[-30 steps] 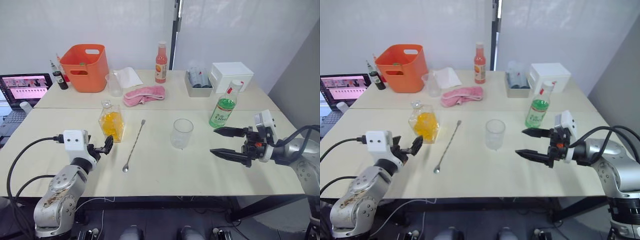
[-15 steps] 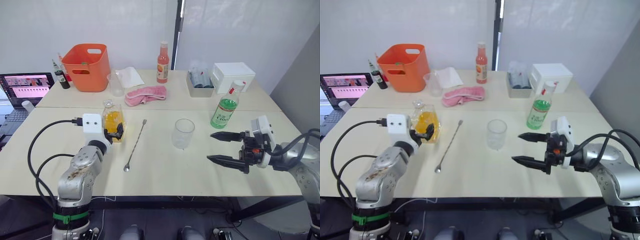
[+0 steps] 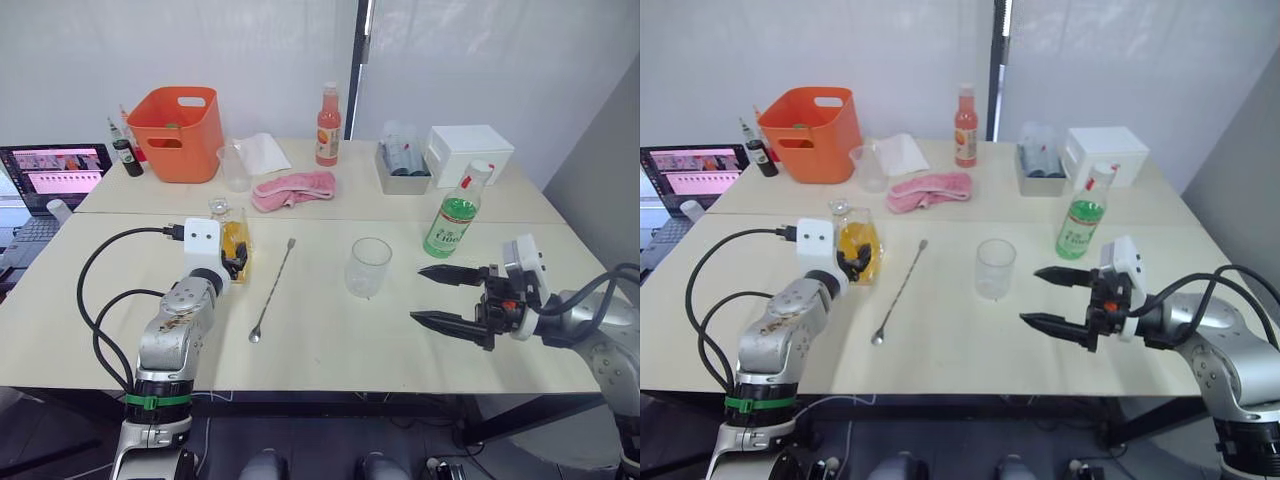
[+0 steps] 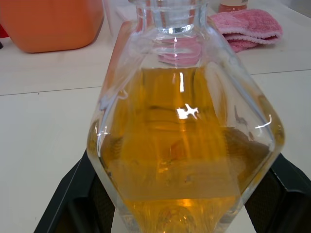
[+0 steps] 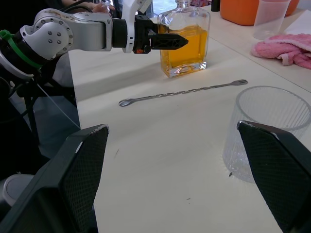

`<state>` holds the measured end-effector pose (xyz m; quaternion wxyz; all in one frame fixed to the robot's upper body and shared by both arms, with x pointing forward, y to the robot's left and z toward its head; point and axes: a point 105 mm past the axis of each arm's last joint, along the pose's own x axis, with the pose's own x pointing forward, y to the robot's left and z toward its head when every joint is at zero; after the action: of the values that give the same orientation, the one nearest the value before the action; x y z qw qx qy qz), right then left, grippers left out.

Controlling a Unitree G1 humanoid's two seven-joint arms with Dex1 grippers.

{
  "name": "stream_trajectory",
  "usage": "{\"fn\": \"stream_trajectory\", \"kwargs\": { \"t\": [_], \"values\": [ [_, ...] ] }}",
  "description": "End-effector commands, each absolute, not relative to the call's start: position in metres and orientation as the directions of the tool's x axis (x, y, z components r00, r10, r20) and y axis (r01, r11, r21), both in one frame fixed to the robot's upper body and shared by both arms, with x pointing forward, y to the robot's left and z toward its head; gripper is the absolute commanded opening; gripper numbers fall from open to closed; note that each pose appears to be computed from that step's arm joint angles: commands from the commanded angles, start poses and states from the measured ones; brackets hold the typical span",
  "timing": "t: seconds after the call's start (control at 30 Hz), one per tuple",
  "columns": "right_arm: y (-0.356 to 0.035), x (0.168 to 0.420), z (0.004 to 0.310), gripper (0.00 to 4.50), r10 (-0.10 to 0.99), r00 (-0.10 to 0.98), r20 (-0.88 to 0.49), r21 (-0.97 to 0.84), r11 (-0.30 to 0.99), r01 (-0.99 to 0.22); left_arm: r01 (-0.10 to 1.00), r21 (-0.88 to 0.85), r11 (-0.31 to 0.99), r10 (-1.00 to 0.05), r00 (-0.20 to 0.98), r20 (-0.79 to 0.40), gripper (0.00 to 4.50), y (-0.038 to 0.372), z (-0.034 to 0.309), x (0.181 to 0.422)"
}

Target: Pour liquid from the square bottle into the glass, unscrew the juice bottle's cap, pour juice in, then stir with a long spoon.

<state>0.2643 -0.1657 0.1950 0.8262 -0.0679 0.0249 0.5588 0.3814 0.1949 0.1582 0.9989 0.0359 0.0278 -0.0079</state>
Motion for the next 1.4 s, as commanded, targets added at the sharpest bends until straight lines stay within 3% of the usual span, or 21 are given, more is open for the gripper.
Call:
{"fn": "stream_trajectory", "kwargs": {
  "t": [0.03, 0.23, 0.43, 0.63, 0.73, 0.83, 0.97, 1.23, 1.4],
  "values": [
    [-0.166, 0.260, 0.207, 4.50, 0.920, 0.381, -0.089, -0.123, 0.370, -0.921, 0.031, 0.086, 0.996, -0.034, 0.999, 0.036, 2.77, 0.189, 0.179, 0.383],
    [-0.164, 0.260, 0.206, 4.50, 0.917, 0.389, -0.090, -0.123, 0.378, -0.918, 0.067, 0.081, 0.994, -0.076, 0.990, 0.116, 2.77, 0.197, 0.189, 0.378],
    [-0.164, 0.263, 0.204, 4.50, 0.910, 0.404, -0.093, -0.121, 0.393, -0.912, 0.280, 0.177, 0.943, -0.317, 0.918, 0.239, 2.77, 0.217, 0.219, 0.358],
    [-0.163, 0.266, 0.205, 4.50, 0.907, 0.411, -0.089, -0.118, 0.400, -0.909, 0.516, 0.224, 0.827, -0.560, 0.788, 0.256, 2.77, 0.217, 0.237, 0.341],
    [-0.163, 0.268, 0.205, 4.50, 0.906, 0.414, -0.087, -0.116, 0.404, -0.907, 0.631, 0.224, 0.743, -0.669, 0.707, 0.227, 2.77, 0.210, 0.241, 0.331],
    [-0.163, 0.268, 0.205, 4.50, 0.906, 0.415, -0.088, -0.117, 0.404, -0.907, 0.809, 0.209, 0.550, -0.835, 0.538, 0.115, 2.77, 0.190, 0.236, 0.313],
    [-0.163, 0.267, 0.205, 4.50, 0.909, 0.406, -0.096, -0.117, 0.394, -0.911, 0.919, 0.178, 0.352, -0.935, 0.354, 0.018, 2.77, 0.164, 0.227, 0.303],
    [-0.171, 0.263, 0.203, 4.50, 0.909, 0.395, -0.134, -0.119, 0.381, -0.917, 0.976, 0.208, 0.065, -0.993, 0.084, -0.083, 2.77, 0.104, 0.204, 0.299],
    [-0.177, 0.263, 0.203, 4.50, 0.902, 0.403, -0.155, -0.115, 0.389, -0.914, 0.974, 0.225, -0.014, -0.992, 0.015, -0.125, 2.77, 0.079, 0.182, 0.303]
  ]
}}
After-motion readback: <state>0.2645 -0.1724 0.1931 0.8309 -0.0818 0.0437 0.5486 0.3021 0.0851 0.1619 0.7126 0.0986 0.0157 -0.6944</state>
